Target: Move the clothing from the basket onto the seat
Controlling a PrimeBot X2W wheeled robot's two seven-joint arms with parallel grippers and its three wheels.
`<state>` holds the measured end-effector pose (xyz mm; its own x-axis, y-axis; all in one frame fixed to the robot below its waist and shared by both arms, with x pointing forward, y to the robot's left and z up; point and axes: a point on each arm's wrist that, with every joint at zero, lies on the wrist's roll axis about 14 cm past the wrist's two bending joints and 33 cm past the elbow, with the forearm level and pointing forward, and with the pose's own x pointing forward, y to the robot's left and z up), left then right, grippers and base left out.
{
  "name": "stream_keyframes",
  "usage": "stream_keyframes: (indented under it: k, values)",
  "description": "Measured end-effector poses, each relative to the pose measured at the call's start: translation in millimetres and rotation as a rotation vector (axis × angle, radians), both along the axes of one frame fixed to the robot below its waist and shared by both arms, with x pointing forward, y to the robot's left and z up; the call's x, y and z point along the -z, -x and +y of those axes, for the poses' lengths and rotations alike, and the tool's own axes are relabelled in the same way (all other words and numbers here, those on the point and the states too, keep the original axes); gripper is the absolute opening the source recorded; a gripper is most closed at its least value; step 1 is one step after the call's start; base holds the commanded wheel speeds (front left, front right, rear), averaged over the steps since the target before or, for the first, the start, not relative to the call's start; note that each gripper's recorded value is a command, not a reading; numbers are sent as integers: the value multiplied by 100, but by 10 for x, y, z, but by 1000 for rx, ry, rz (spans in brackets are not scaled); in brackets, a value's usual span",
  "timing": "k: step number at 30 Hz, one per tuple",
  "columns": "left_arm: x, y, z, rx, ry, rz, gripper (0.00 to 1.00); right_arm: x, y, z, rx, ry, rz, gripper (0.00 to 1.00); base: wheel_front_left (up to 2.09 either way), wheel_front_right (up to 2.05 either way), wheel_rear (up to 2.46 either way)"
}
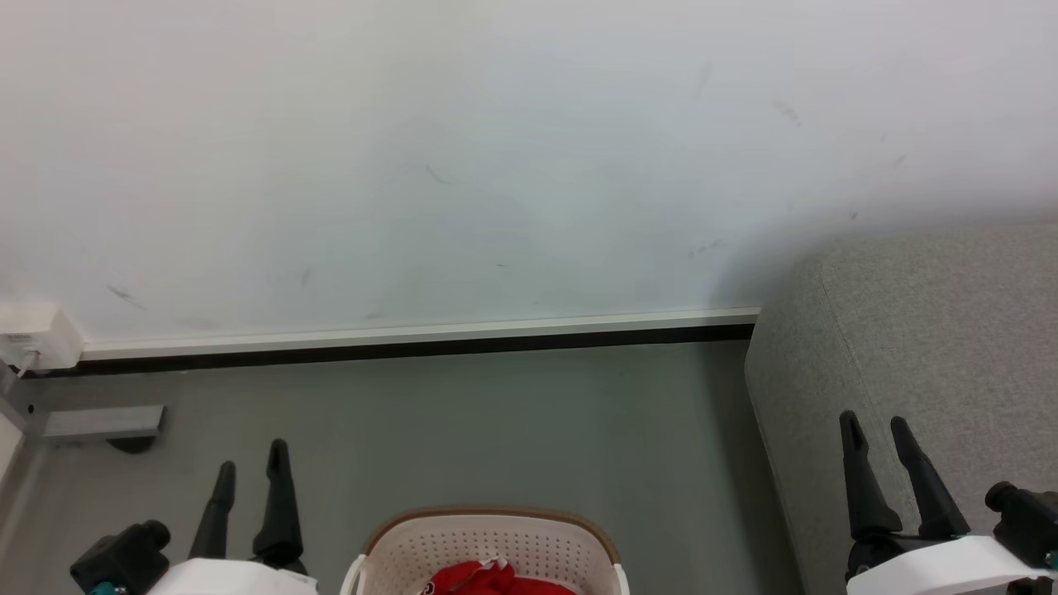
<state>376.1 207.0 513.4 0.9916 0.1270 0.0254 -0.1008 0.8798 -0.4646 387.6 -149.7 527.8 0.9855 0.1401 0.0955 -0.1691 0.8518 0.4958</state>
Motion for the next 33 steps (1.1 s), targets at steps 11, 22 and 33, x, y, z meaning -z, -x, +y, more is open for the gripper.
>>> stream_keyframes:
  k: [11, 22, 33]
  values:
    - [34, 16, 2, -9, -118, 12, 100, 73, 19, 100, -37, 106, -2, 100, 0, 0, 0]
    - [-90, 20, -36, 1, -234, -31, 100, -23, 30, 140, -47, 202, -60, 100, 0, 0, 0]
    - [-134, 34, -73, 10, -332, -51, 100, -88, 45, 182, -54, 276, -105, 100, 0, 0, 0]
